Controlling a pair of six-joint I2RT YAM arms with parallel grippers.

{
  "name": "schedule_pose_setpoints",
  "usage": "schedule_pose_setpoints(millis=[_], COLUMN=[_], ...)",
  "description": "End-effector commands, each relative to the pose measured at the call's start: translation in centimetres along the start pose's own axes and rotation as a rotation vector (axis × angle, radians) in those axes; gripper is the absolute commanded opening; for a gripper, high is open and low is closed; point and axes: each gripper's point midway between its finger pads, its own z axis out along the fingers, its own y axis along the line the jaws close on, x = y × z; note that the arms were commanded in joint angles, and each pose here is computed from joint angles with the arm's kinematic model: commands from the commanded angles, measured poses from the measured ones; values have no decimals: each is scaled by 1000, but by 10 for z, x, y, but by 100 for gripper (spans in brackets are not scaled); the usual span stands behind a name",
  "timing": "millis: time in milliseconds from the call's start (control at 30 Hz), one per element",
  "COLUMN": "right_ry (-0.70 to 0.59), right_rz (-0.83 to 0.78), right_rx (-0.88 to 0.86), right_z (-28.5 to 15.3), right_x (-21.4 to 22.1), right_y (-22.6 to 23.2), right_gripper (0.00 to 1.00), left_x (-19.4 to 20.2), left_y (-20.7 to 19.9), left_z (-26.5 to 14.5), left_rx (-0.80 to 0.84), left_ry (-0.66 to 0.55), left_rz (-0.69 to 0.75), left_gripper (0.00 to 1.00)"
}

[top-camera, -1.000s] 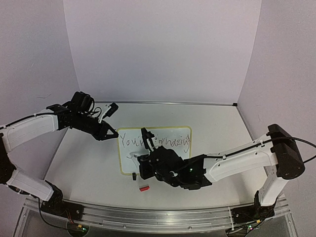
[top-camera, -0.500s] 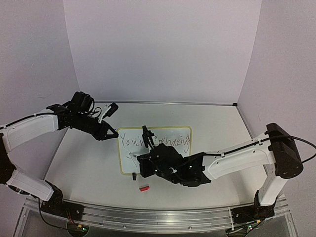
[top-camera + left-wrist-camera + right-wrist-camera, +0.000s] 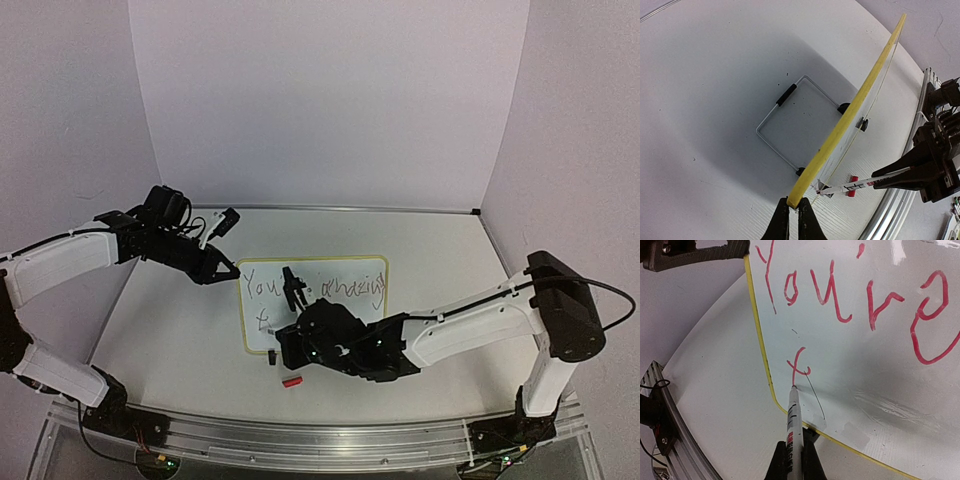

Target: Write a sentence on the whiteboard

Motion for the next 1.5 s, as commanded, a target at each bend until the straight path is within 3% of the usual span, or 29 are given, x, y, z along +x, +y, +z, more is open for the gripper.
schedule_pose_setpoints(millis=[0, 467, 1467], right_ry=[-9, -103, -60], right_rz=[12, 3, 23], right_rx=[16, -7, 75], right_z=[-1, -40, -16], right_x=[-7, -41, -22], right_y=[-1, 2, -19], right_gripper=[0, 0, 0], left_x=[15, 16, 17], left_y=[-4, -3, -4], left_z=[9, 10, 11], left_rx=[10, 7, 14], left_ry=[75, 79, 84], left_rz=[-11, -12, -14], left_gripper=[0, 0, 0])
